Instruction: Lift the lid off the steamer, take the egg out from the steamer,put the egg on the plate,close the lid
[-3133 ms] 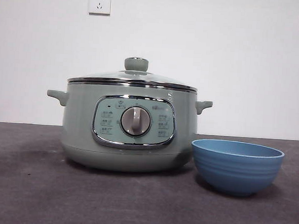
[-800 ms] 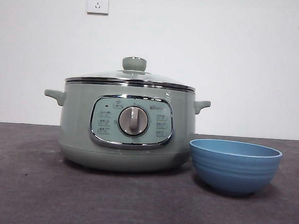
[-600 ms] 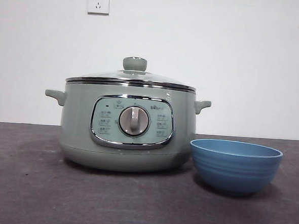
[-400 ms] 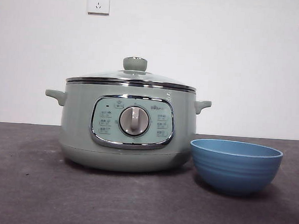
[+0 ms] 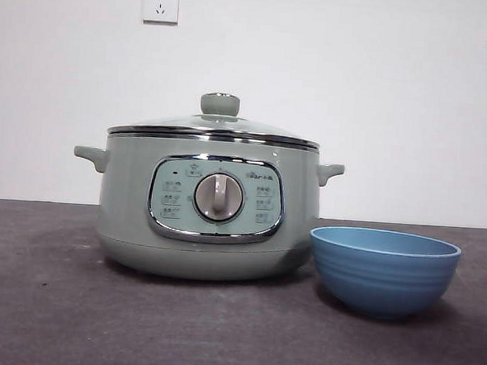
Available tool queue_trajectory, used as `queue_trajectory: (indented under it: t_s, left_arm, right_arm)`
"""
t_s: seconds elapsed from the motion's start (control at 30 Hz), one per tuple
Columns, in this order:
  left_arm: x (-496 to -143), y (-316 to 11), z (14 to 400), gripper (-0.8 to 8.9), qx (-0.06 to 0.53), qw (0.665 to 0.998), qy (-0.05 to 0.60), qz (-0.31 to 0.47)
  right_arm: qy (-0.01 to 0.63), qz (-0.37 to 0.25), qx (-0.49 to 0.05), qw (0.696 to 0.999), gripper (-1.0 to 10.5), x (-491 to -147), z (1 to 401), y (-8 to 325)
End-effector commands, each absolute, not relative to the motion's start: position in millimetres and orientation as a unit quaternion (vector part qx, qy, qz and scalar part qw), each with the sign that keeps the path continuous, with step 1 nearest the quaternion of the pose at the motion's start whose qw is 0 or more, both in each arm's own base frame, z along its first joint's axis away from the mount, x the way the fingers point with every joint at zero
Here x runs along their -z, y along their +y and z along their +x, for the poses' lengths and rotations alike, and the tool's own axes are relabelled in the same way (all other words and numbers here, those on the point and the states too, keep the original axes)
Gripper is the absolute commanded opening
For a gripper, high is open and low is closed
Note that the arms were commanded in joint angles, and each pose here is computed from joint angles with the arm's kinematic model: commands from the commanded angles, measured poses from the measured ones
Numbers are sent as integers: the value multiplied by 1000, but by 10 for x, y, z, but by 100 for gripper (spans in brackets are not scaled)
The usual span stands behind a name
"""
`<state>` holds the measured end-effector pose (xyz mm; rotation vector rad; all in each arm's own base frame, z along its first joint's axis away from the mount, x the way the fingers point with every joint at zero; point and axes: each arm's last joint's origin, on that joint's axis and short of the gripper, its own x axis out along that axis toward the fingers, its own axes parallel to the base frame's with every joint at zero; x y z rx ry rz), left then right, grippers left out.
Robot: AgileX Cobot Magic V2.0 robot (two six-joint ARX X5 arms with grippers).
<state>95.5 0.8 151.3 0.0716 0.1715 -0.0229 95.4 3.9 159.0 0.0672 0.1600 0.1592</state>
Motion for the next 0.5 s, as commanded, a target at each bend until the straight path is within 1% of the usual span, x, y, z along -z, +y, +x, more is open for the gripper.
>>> queue_trajectory:
  t_s: [0.03, 0.5]
  left_arm:
    - [-1469, 12, 961, -3, 8, 995, 90, 31]
    - [-1469, 13, 961, -3, 7, 995, 90, 31]
  right_arm:
    - [86, 40, -78, 992, 1, -1505, 958, 39]
    - [83, 48, -79, 992, 1, -1495, 958, 39]
